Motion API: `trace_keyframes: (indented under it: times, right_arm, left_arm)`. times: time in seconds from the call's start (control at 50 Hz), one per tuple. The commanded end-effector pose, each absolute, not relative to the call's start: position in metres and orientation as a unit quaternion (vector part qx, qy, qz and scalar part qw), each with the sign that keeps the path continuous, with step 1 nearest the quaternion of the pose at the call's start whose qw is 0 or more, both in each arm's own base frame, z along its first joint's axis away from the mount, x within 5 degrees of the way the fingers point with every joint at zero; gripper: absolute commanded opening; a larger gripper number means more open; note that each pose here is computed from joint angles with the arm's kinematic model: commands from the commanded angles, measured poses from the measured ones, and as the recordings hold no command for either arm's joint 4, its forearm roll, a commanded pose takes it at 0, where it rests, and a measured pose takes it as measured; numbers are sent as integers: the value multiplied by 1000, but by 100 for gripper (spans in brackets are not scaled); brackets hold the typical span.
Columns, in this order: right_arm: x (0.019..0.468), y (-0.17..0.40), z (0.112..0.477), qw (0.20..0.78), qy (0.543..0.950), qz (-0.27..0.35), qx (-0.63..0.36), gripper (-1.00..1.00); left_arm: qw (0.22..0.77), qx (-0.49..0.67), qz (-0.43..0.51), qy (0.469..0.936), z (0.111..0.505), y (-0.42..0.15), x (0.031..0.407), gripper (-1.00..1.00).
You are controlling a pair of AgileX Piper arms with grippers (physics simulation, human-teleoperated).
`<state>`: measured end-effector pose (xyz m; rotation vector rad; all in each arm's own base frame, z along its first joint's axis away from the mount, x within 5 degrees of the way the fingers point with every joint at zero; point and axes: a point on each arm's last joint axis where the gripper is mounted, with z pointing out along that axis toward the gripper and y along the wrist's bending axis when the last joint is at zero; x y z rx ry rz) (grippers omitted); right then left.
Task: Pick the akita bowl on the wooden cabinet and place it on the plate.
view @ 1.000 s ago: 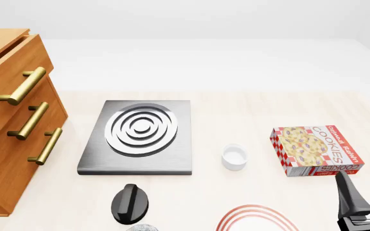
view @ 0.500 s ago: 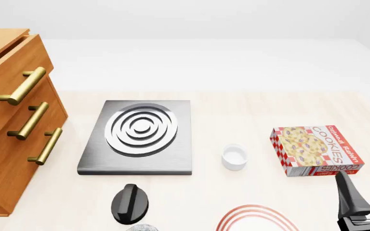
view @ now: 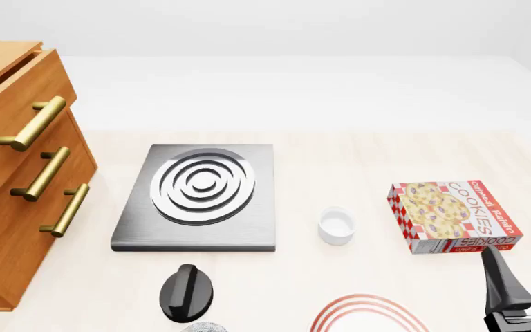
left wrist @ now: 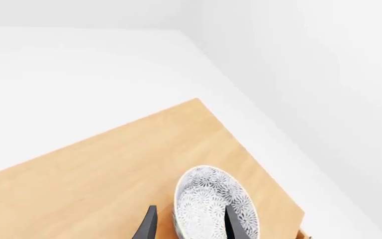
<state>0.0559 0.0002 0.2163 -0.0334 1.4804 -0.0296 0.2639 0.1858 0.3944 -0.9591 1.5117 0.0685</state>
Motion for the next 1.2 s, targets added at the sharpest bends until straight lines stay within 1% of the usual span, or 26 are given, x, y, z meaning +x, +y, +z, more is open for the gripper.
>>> trace_keyframes:
  times: [0.02, 0.04, 0.06, 0.1, 0.16, 0.24, 0.44, 0.64, 0.82, 0.9, 1.04, 1.2]
  right_arm:
    - [56, 0, 216, 738, 674, -13, -15, 100]
    - [56, 0, 216, 738, 674, -14, -15, 100]
    - [56, 0, 216, 738, 674, -14, -15, 100]
    - [56, 0, 216, 738, 674, -13, -15, 100]
    - [56, 0, 216, 738, 674, -14, -15, 100]
    - [56, 0, 216, 738, 674, -13, -15, 100]
    - [56, 0, 216, 738, 674, -14, -15, 100]
    - [56, 0, 216, 738, 674, -14, -15, 100]
    - [56, 0, 216, 738, 674, -13, -15, 100]
    - [56, 0, 216, 738, 674, -14, -15, 100]
    - [56, 0, 216, 738, 674, -14, -15, 100]
    - [56, 0, 216, 738, 674, -14, -15, 100]
  left_arm:
    - [620, -417, 30, 665, 388, 186, 268, 100]
    - [622, -415, 30, 663, 389, 185, 267, 100]
    - [645, -418, 25, 639, 393, 182, 257, -100]
    - [654, -412, 30, 634, 399, 180, 251, -100]
    - [655, -433, 34, 618, 403, 190, 243, -100]
    - [680, -419, 19, 601, 417, 174, 236, -100]
    - [687, -425, -12, 589, 424, 160, 230, -100]
    - [688, -418, -45, 591, 430, 140, 229, -100]
    - [697, -403, -68, 589, 447, 123, 223, -100]
    - [698, -398, -77, 591, 451, 118, 224, -100]
    - [704, -369, -97, 599, 471, 97, 221, -100]
    - [704, -349, -123, 607, 475, 81, 224, -100]
